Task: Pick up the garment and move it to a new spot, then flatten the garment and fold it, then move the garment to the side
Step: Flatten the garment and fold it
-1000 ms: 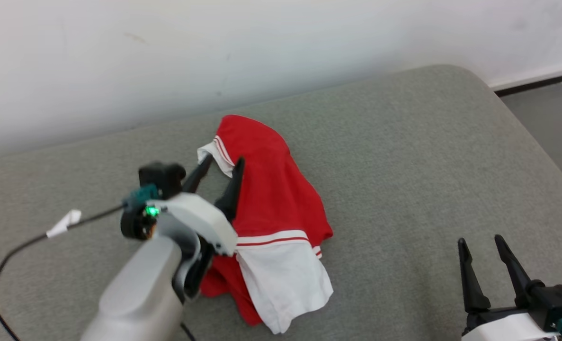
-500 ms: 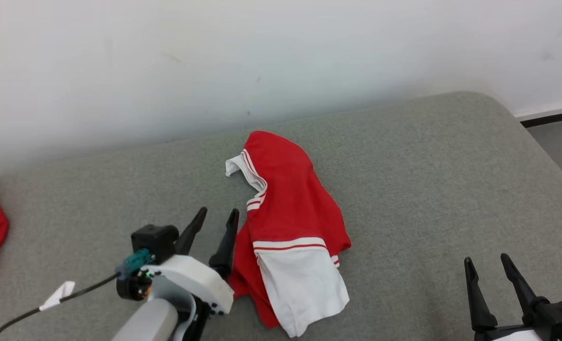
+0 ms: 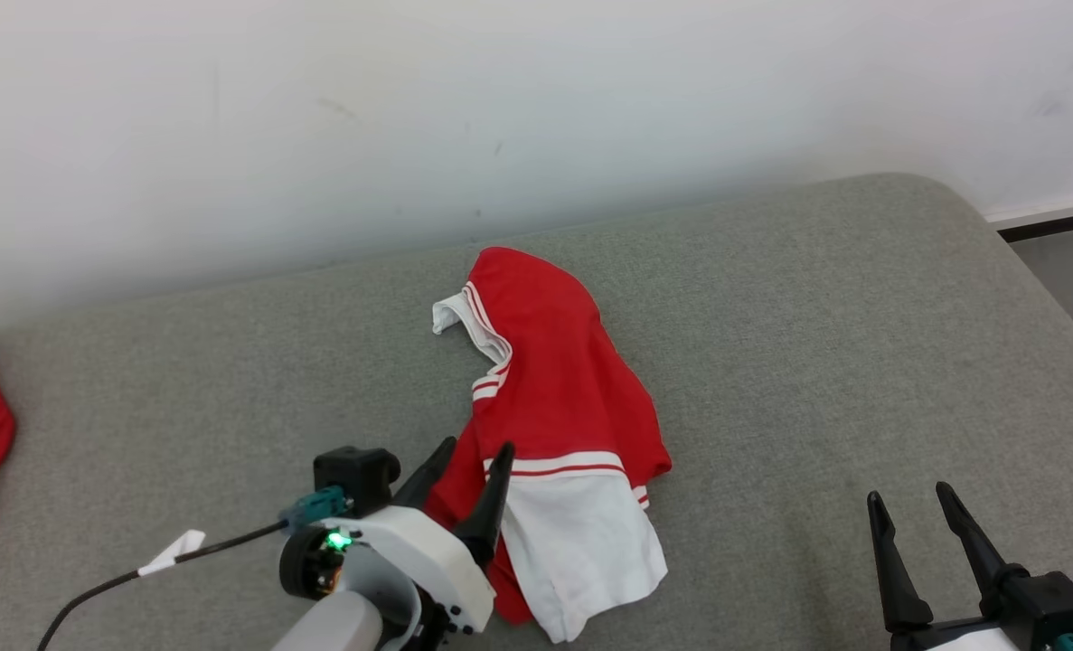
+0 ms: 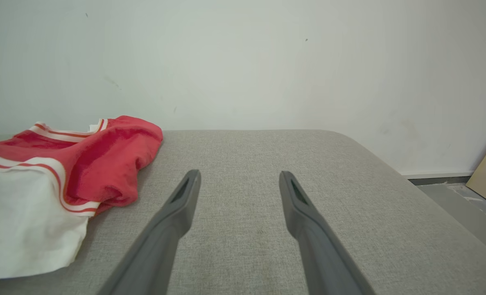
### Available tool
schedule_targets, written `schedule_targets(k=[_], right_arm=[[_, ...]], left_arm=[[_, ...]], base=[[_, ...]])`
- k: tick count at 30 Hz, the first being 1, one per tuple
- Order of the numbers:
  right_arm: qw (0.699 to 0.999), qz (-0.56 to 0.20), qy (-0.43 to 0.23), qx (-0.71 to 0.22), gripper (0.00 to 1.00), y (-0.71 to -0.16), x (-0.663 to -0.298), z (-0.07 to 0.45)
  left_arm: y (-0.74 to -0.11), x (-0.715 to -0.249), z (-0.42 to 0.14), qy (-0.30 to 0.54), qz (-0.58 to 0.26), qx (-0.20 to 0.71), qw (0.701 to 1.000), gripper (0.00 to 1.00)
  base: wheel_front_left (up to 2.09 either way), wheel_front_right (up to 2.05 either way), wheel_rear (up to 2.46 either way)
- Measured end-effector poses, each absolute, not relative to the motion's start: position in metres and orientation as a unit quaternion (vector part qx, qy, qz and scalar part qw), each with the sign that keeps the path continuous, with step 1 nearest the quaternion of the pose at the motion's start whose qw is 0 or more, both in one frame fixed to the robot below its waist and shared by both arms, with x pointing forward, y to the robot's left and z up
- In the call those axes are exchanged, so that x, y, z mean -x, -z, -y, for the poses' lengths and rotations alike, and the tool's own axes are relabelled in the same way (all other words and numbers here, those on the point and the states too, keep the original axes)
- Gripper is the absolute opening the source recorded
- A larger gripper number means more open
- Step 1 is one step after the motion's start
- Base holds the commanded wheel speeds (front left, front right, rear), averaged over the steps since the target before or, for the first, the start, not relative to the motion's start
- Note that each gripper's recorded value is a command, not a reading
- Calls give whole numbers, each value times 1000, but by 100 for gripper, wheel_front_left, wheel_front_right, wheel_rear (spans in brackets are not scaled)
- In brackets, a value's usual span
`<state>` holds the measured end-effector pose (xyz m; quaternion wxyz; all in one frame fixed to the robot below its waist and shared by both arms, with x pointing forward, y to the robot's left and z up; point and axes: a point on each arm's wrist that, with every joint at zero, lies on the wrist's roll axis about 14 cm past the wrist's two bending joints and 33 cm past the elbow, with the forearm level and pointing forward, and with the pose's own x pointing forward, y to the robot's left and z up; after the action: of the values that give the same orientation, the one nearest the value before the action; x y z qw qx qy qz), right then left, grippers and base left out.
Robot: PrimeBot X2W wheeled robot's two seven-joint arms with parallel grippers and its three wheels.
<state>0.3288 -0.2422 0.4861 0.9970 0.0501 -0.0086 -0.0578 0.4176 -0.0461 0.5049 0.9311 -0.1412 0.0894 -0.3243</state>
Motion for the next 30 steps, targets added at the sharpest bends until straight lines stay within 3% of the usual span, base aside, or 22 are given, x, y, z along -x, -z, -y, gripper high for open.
schedule_targets(k=[16, 17, 18, 19, 30], right_arm=[[995, 2, 86, -50, 100, -483, -323, 257], [995, 2, 87, -50, 100, -482, -323, 257], [995, 2, 88, -50, 100, -483, -323, 258], [995, 2, 89, -50, 100, -483, -324, 259], [992, 5, 115, -53, 100, -485, -321, 270]], left_arm=[[-469, -414, 65, 346, -154, 130, 916, 100], [-469, -414, 67, 350, -154, 130, 915, 79], [-469, -414, 70, 354, -153, 130, 913, 20], [-471, -414, 73, 361, -152, 131, 911, 0], [-522, -410, 140, 471, -108, 130, 866, 0]], base=[[0, 0, 0], [0, 0, 0], [0, 0, 0], [0, 0, 0], [0, 0, 0]])
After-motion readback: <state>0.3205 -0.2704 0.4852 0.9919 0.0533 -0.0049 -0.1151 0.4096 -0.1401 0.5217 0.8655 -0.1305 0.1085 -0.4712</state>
